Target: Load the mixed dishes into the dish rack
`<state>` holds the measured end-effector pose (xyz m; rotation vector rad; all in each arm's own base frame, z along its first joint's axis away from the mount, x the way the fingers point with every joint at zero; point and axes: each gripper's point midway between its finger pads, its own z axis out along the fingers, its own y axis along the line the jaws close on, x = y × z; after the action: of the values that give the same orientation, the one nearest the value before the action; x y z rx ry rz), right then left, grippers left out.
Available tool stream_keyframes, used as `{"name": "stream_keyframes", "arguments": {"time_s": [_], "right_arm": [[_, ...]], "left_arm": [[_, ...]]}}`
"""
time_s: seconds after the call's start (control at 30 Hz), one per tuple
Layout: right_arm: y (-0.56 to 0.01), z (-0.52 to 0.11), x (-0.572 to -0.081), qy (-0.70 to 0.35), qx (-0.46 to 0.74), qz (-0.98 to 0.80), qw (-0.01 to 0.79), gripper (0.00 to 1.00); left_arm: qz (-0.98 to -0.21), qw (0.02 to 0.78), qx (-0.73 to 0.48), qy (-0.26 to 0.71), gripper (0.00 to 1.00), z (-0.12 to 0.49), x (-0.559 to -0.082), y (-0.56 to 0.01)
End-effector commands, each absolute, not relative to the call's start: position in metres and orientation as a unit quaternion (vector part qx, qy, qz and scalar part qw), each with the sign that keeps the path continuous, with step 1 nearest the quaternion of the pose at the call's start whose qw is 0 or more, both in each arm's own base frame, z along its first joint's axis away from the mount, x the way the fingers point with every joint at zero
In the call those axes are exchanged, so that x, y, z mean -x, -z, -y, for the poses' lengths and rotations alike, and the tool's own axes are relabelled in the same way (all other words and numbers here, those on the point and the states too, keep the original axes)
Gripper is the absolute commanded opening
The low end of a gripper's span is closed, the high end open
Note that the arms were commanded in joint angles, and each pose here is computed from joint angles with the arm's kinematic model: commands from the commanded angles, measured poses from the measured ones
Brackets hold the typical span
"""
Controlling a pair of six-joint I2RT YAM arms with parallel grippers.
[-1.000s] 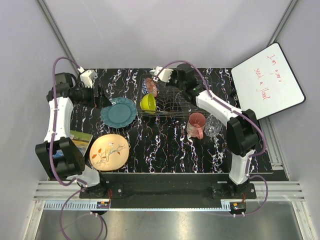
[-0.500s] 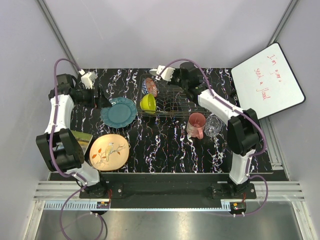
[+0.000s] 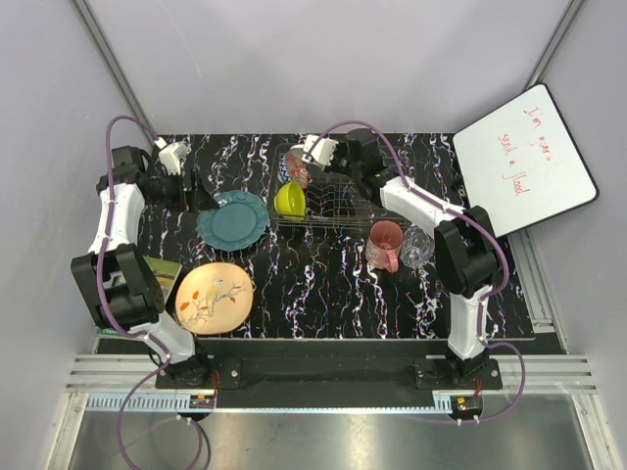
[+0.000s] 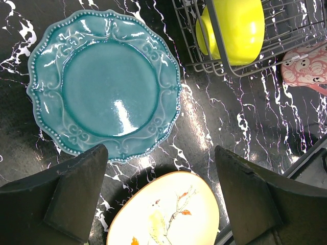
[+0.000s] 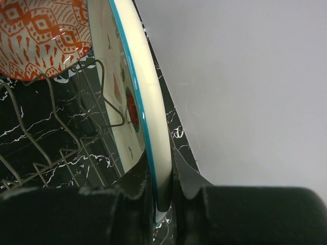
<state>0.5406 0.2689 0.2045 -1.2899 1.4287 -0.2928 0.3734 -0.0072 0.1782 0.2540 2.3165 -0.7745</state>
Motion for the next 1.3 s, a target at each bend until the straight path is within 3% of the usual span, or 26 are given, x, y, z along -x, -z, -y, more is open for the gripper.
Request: {"name": "stream_keyframes", "arguments": {"time_s": [0.0,0.53,0.7,0.97,1.13,1.27], "right_arm": [[-0.266,-0.282,-0.549,0.121,0.503,-0.563,0.644,0.00],[-0.213,-0.275,-0.565,0.139,0.490,-0.602,0.615,0.00],[-0.196,-0.266,-0.567,0.146,0.472,-0.632,0.597,0.18],[-0.192,-0.251,-0.566,0.172,0.457,-0.645,0.588,0.20],[-0.205,-0.247,-0.572,0.175,0.441,-0.646,0.598,0.40],[-0.213,-0.252,-0.580,0.172,0.432,-0.644,0.608,0.43]], "left_arm": [[-0.872,0.365,-0.115,0.305,0.88,0.006,-0.384,-0.189],[-0.870,0.368,-0.102,0.312,0.87,0.001,-0.390,-0.191],[-0.871,0.364,-0.100,0.313,0.87,0.001,-0.388,-0.188],[-0.871,0.364,-0.100,0.315,0.87,0.002,-0.387,-0.188],[-0.868,0.366,-0.100,0.319,0.87,0.004,-0.386,-0.191],[-0.868,0.368,-0.100,0.319,0.87,0.004,-0.385,-0.193]]}}
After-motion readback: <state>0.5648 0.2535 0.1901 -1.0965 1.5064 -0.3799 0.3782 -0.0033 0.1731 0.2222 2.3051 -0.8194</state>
